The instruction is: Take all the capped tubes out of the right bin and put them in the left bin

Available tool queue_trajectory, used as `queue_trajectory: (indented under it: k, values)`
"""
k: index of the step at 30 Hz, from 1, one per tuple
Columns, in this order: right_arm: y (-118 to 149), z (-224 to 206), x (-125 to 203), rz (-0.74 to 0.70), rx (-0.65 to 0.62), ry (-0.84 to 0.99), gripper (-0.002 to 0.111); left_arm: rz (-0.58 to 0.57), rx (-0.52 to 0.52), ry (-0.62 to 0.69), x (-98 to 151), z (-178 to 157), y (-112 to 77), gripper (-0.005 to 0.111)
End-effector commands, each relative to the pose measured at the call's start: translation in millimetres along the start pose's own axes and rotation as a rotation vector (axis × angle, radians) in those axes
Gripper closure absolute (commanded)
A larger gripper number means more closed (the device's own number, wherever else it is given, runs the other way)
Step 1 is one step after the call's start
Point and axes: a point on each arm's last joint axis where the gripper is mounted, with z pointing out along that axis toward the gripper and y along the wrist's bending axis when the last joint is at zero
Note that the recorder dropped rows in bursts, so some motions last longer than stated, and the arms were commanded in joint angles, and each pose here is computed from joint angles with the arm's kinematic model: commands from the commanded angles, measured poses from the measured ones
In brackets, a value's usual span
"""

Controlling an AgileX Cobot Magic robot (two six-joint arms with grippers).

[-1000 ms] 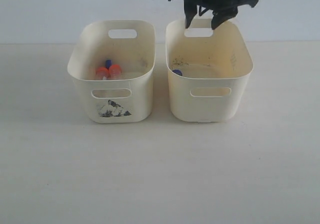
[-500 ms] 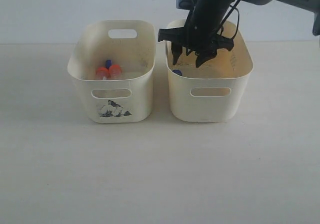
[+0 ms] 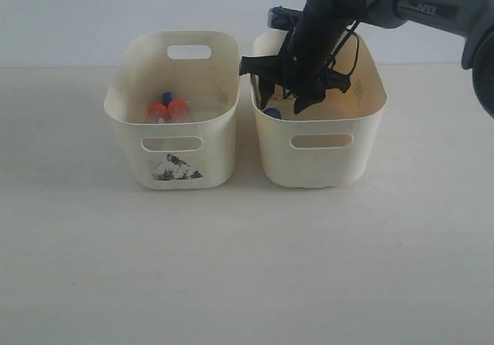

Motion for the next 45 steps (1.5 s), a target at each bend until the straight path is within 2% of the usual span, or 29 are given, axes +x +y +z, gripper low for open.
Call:
queue_trajectory:
  k: [1, 5, 13, 19, 21, 24, 26, 29, 34, 45]
  values:
    - [-7, 17, 2, -0.019, 0.038, 0.019, 0.05, -0.013, -0.001, -0.021, -3, -1, 0.2, 0.102]
    - [-8, 16, 1, -0.025, 0.048, 0.007, 0.05, -0.013, -0.001, -0.021, -3, -1, 0.2, 0.102]
    - [3, -37, -11, -0.047, 0.013, -0.102, 0.05, -0.013, -0.001, -0.021, -3, -1, 0.2, 0.102]
    - [0, -39, -10, -0.058, 0.047, -0.087, 0.051, -0.013, -0.001, -0.021, -3, -1, 0.2, 0.102]
    - [-1, -39, -11, -0.055, 0.047, -0.087, 0.058, -0.013, -0.001, -0.021, -3, -1, 0.2, 0.102]
    - [-7, -40, -13, -0.023, 0.033, -0.08, 0.074, -0.013, -0.001, -0.021, -3, -1, 0.2, 0.102]
    - [-11, -41, -14, -0.01, 0.035, -0.082, 0.079, -0.013, -0.001, -0.021, -3, -1, 0.2, 0.102]
    - [-14, -40, -15, 0.01, 0.038, -0.08, 0.074, -0.013, -0.001, -0.021, -3, -1, 0.2, 0.102]
    - [-16, -29, -12, 0.017, 0.041, -0.052, 0.054, -0.013, -0.001, -0.021, -3, -1, 0.2, 0.102]
    - [-20, -7, -9, 0.03, 0.049, -0.02, 0.054, -0.013, -0.001, -0.021, -3, -1, 0.2, 0.102]
